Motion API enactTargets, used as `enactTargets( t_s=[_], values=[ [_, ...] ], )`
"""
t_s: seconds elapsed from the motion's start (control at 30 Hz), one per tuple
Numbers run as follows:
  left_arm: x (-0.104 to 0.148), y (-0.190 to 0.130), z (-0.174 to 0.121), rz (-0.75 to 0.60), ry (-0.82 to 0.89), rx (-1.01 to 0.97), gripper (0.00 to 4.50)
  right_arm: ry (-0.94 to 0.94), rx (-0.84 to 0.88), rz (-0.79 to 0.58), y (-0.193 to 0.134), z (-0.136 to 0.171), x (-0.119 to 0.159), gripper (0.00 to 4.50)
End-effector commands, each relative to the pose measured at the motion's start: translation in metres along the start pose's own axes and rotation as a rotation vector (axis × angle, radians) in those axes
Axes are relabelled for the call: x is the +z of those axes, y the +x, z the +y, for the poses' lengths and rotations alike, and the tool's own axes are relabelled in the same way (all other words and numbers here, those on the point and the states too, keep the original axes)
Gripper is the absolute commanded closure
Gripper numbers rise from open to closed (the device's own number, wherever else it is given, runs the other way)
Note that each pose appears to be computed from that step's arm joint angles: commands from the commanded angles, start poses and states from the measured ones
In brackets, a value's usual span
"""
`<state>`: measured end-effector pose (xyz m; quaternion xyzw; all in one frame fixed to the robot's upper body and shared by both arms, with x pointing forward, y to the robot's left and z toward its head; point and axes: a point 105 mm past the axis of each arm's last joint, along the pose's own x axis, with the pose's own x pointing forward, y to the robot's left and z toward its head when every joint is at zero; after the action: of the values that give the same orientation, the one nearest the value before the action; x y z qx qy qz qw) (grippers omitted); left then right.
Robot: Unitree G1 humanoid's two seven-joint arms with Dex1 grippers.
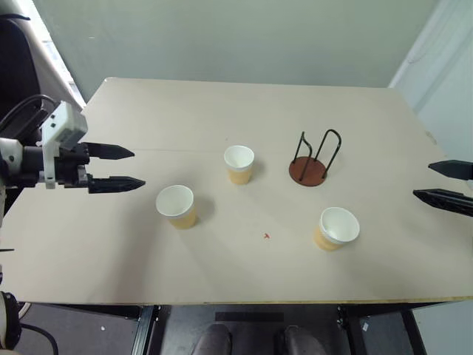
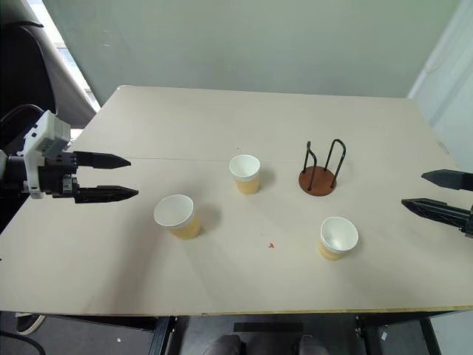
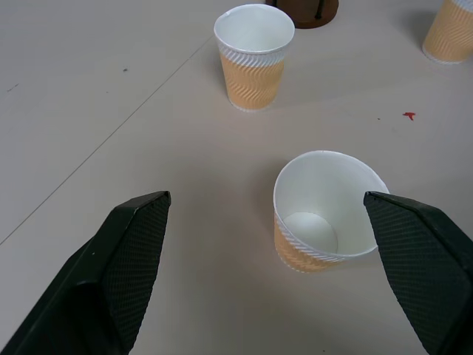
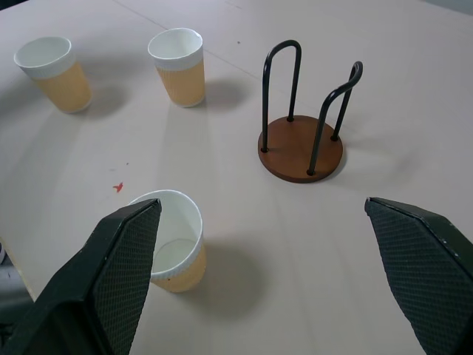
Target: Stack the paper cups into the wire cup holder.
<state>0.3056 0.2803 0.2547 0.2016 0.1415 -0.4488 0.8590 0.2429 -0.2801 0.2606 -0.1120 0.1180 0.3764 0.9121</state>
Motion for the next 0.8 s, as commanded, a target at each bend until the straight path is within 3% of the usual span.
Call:
enactTargets(
  t_s=[0.03, 0.57, 0.8],
  values=[
    [0.011, -0.011, 0.000, -0.022, 0.032, 0.026, 0.01, -0.028, 0.005, -0.026, -0.003, 0.002, 0.009, 0.00],
    [0.015, -0.005, 0.001, -0.030, 0.042, 0.016, 0.01, -0.030, 0.012, -0.036, -0.001, 0.004, 0.012, 0.00],
    [0.017, 0.001, 0.001, -0.038, 0.046, 0.007, 0.01, -0.073, 0.094, -0.161, 0.040, 0.029, 0.041, 0.00]
  ],
)
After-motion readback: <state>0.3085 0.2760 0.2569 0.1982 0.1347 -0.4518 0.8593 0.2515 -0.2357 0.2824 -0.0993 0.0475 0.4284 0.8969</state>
